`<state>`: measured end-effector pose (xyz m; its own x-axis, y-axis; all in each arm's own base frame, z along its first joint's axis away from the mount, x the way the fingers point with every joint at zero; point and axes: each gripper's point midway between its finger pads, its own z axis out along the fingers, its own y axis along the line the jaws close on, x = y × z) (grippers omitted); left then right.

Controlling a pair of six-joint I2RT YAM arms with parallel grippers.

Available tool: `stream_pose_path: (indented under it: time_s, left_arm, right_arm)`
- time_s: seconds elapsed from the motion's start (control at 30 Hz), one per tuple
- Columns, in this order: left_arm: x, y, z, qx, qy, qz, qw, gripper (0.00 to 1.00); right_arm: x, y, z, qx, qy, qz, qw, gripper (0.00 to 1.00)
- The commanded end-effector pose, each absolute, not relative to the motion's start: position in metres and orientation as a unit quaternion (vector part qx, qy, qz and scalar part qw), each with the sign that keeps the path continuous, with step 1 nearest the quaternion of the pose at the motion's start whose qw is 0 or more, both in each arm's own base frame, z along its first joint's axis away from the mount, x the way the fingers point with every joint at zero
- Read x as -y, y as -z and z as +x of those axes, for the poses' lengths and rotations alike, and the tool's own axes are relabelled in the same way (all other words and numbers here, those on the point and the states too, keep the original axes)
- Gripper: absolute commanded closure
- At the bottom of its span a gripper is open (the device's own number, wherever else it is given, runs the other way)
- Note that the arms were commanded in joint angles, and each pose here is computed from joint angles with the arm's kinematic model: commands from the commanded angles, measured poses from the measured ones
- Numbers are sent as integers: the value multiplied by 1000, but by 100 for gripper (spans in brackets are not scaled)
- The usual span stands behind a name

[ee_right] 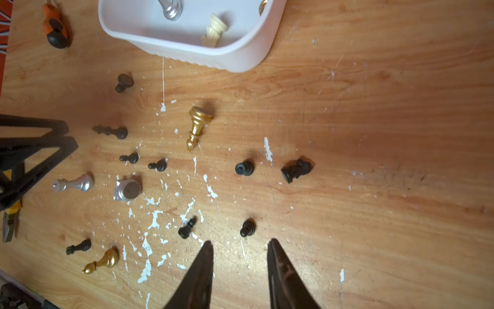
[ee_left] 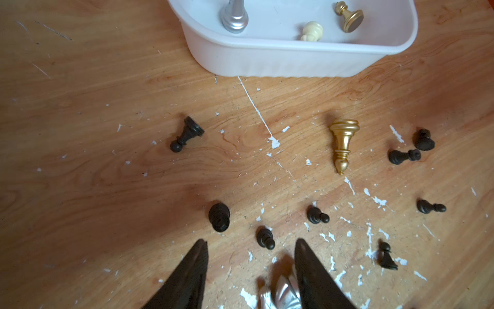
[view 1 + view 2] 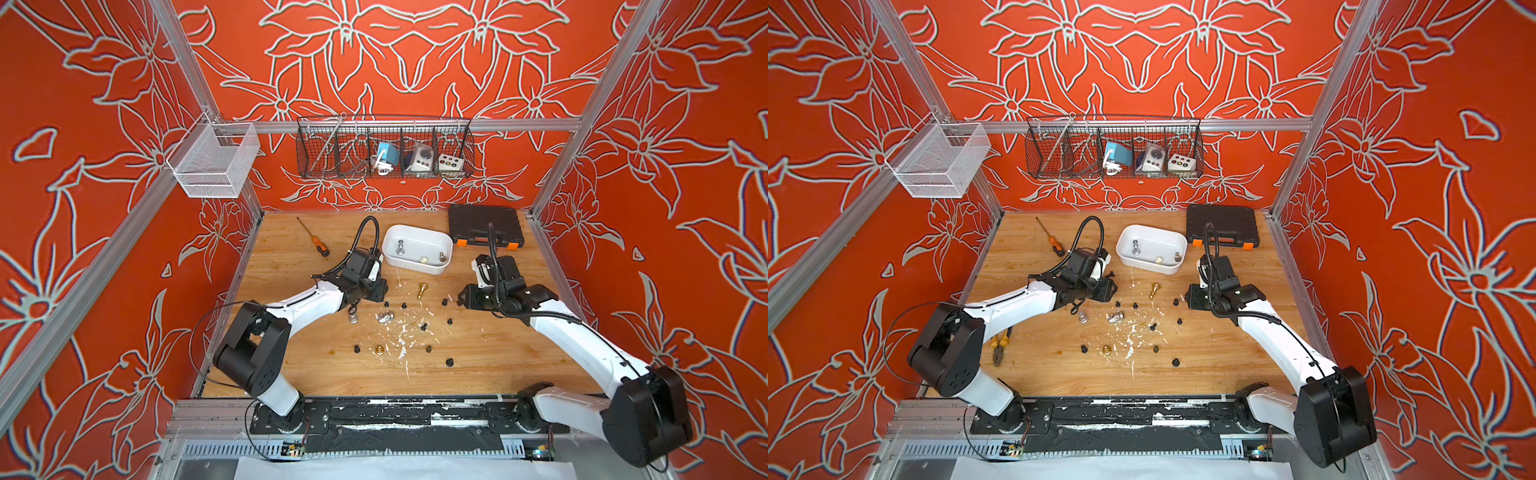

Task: Put the chess pieces into the storage box
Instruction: Pick up the chess piece at the center of the board.

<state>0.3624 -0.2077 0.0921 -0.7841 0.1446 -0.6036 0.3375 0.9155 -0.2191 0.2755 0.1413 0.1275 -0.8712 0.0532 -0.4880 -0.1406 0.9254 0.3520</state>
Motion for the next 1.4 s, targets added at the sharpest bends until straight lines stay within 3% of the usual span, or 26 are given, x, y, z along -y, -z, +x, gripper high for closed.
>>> stream_pose_path:
  time_s: [0.0, 0.93, 1.37]
  left_arm:
    - [209, -82, 364, -938, 145, 132, 285, 47]
    - [204, -52, 382, -947, 95, 130, 278, 54]
    - [205, -48, 385, -946, 93, 134, 279, 63]
  right_arm:
    - [-136, -125, 263, -950, -188, -9, 248, 64]
    - [-123, -106, 241, -954, -182, 29, 238, 64]
    - [-121, -103, 240, -954, -180, 33, 236, 64]
